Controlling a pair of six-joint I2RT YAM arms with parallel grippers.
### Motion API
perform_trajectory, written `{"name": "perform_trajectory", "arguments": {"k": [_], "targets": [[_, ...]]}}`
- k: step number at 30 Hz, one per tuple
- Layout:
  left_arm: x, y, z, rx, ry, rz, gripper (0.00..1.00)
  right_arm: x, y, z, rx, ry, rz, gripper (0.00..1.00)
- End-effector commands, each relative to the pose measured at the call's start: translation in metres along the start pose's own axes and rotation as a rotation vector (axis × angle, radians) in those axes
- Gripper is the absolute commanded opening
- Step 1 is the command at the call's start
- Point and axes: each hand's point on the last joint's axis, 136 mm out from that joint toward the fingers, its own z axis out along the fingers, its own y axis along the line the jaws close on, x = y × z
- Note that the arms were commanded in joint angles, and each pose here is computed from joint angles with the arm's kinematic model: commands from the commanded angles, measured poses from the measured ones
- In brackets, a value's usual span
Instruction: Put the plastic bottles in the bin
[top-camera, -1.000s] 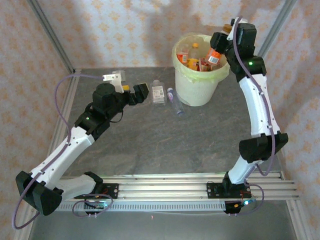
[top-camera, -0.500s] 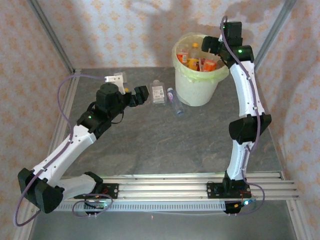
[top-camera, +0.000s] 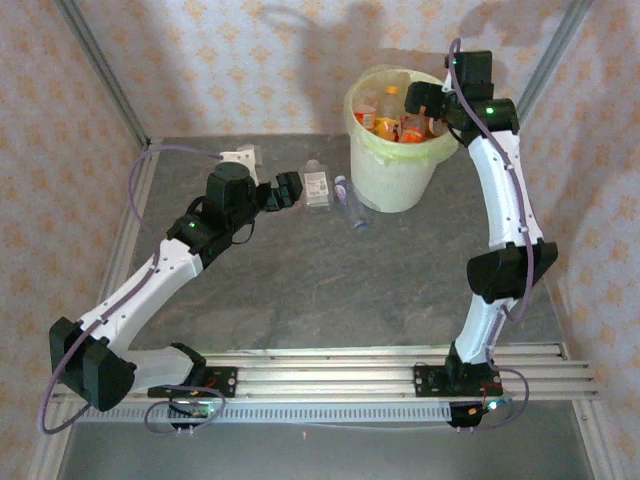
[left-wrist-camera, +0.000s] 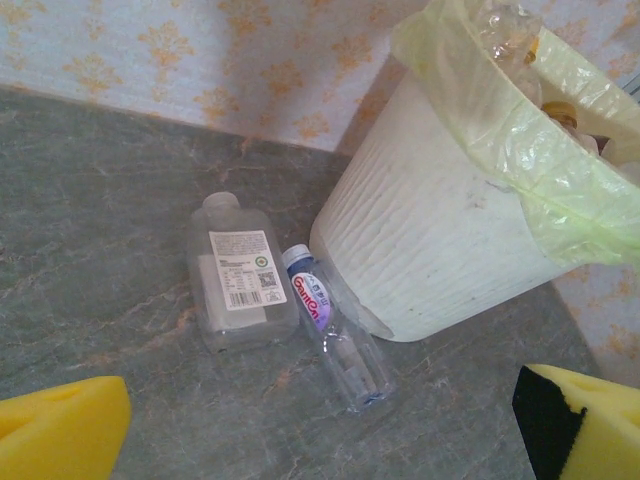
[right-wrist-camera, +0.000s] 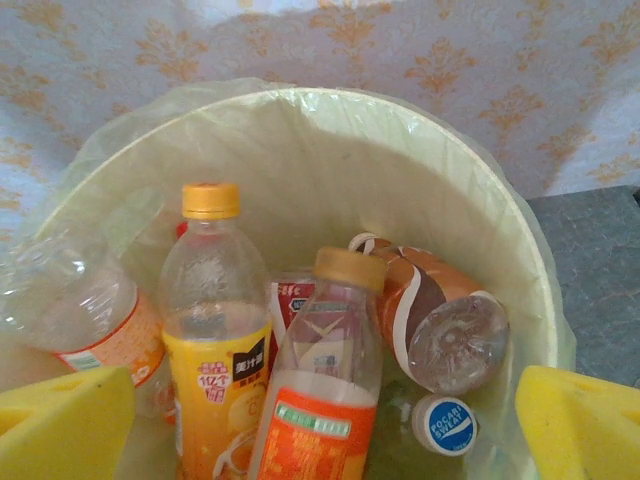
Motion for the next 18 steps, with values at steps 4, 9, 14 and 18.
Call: {"name": "perform_trajectory", "arguments": {"k": [4,9,14,18], "targets": [[-0.009,0.002,0.0,-0.026,-0.01,-0.028,1.0,-0.018,0.009,-0.033,-0.06,-0.116,0.004,1.0],[-0.004,0.005,0.005,-0.043,0.007,-0.036,1.0,-0.015,0.02,-0.052,-0.148,-0.146,0.036,0.99],[0.002,0.013,0.014,-0.084,0.027,-0.05,1.0,0.003,0.058,-0.08,-0.384,-0.194,0.045,0.99],[0.008,0.02,0.023,-0.119,0.042,-0.082,1.0,0.039,0.087,-0.1,-0.499,-0.241,-0.009,0.99]]}}
